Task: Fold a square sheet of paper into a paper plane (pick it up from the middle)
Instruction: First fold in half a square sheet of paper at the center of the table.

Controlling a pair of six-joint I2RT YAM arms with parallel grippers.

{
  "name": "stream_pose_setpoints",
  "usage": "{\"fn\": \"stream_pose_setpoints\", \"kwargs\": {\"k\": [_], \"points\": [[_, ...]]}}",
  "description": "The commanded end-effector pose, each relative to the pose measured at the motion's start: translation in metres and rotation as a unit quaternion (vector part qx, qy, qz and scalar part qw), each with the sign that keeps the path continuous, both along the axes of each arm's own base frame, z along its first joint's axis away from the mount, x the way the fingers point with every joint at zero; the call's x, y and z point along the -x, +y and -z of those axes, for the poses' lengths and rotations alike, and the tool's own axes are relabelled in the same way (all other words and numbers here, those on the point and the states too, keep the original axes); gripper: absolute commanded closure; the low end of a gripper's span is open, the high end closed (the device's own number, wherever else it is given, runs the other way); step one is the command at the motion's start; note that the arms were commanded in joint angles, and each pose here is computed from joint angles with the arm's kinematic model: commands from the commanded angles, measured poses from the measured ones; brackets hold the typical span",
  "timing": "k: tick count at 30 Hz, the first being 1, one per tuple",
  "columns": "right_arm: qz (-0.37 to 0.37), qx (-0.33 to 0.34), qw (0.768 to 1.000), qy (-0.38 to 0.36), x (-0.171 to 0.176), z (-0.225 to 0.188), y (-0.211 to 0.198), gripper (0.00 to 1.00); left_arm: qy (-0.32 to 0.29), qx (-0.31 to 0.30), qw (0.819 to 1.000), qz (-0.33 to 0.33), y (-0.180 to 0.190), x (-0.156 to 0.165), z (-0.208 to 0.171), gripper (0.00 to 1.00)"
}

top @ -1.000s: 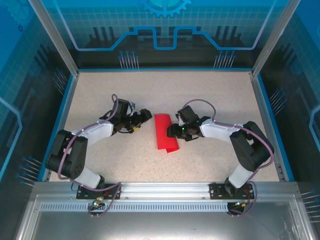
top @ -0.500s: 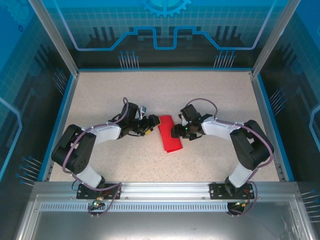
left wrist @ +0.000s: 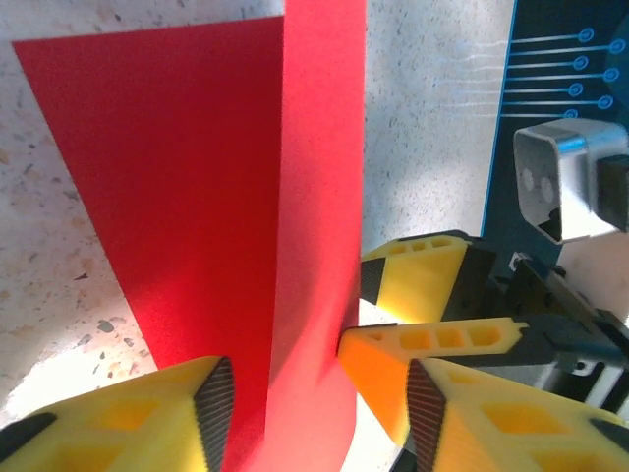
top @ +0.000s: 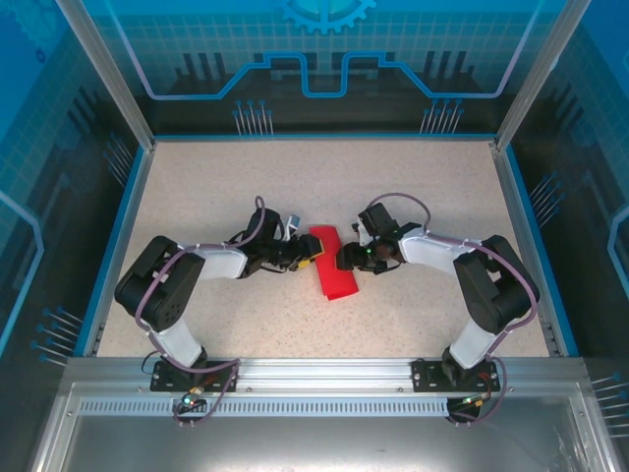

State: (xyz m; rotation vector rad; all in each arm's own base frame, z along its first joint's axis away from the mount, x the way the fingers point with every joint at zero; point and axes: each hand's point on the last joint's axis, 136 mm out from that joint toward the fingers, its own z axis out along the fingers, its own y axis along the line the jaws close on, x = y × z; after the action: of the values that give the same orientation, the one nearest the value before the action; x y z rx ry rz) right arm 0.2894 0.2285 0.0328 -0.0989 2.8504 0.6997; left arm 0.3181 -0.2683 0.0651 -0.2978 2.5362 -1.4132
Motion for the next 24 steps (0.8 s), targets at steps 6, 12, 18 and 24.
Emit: {"fn": "stream_pose_setpoints", "kwargs": {"k": [6,12,18,24], "points": [[-0.004,-0.031,1.000,0.000,-0.004,-0.011,0.002,0.35,-0.006,0.041,0.999,0.027,-0.015,0.003,-0.008,0.66],[0.007,-0.042,0.999,-0.014,-0.007,-0.027,-0.001,0.35,-0.017,0.065,0.997,0.028,-0.019,0.003,-0.023,0.90],[0.045,-0.096,0.994,-0.035,-0.013,-0.048,-0.015,0.33,-0.029,0.069,0.996,0.044,-0.038,0.006,-0.035,0.99],[0.066,-0.107,0.992,-0.023,-0.015,-0.046,-0.028,0.32,-0.022,0.061,0.996,0.060,-0.055,0.006,-0.028,0.99]]}}
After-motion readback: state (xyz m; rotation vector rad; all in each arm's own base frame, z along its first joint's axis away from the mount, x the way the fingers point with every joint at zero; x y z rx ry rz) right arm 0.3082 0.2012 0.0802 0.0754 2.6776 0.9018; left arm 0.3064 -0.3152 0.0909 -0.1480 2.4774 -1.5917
